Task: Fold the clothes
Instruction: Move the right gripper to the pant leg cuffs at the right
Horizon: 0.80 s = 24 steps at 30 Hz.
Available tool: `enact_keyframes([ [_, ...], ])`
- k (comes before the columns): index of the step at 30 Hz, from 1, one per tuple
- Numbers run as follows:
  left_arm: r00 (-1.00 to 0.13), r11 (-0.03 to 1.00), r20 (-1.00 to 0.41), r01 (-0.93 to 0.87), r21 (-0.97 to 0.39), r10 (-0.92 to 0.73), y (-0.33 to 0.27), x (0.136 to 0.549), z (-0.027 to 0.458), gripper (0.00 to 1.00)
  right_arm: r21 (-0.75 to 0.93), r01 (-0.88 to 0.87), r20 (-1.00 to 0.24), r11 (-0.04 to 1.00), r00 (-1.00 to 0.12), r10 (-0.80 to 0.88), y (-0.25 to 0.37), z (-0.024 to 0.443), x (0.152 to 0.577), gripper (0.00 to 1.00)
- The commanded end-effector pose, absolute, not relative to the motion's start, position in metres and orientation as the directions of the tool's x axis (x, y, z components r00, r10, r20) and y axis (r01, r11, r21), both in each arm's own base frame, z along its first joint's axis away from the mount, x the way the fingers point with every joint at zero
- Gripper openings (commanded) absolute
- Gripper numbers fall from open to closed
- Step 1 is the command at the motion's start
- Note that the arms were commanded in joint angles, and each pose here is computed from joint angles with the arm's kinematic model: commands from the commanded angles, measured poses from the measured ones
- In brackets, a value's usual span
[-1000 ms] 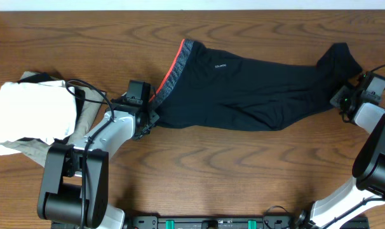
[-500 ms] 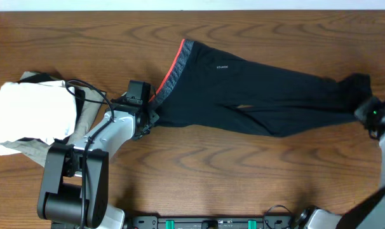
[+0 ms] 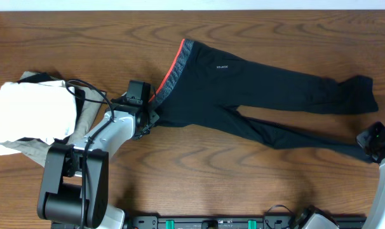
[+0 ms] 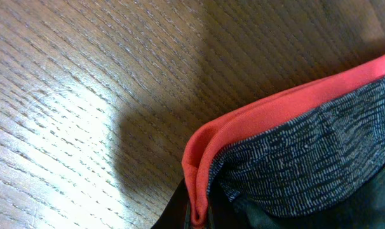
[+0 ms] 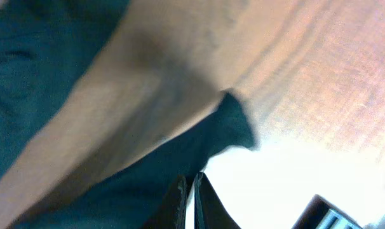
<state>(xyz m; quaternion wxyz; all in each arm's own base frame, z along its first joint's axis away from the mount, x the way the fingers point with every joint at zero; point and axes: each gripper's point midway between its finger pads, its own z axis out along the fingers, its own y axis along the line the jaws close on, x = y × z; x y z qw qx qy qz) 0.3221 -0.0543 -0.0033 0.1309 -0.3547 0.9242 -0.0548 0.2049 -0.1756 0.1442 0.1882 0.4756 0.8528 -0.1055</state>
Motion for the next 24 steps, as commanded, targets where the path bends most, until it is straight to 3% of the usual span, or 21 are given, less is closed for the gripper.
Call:
enact_keyframes([
  [1, -0.739, 0.761, -0.193, -0.642, -0.091, -0.646, -0.039, 0.302, -0.023, 0.06, -0.086, 0.898, -0.406, 0.432, -0.428, 0.808, -0.189, 0.138, 0.183, 0.02],
  [11, -0.740, 0.763, -0.194, -0.640, -0.091, -0.644, -0.039, 0.302, -0.023, 0.06, -0.060, 0.921, -0.290, 0.386, -0.386, 0.876, -0.177, 0.130, 0.158, 0.02],
  [18, -0.740, 0.763, -0.194, -0.640, -0.092, -0.644, -0.039, 0.302, -0.023, 0.07, -0.067, 0.918, -0.268, 0.390, -0.393, 0.879, -0.173, 0.123, 0.155, 0.14],
  [20, -0.741, 0.763, -0.192, -0.640, -0.092, -0.644, -0.039, 0.302, -0.023, 0.06, -0.059, 0.929, -0.270, 0.365, -0.367, 0.890, -0.173, 0.116, 0.155, 0.23],
  [24, -0.741, 0.763, -0.191, -0.640, -0.094, -0.644, -0.040, 0.302, -0.023, 0.06, -0.021, 0.937, -0.272, 0.349, -0.341, 0.900, -0.175, 0.095, 0.162, 0.25],
])
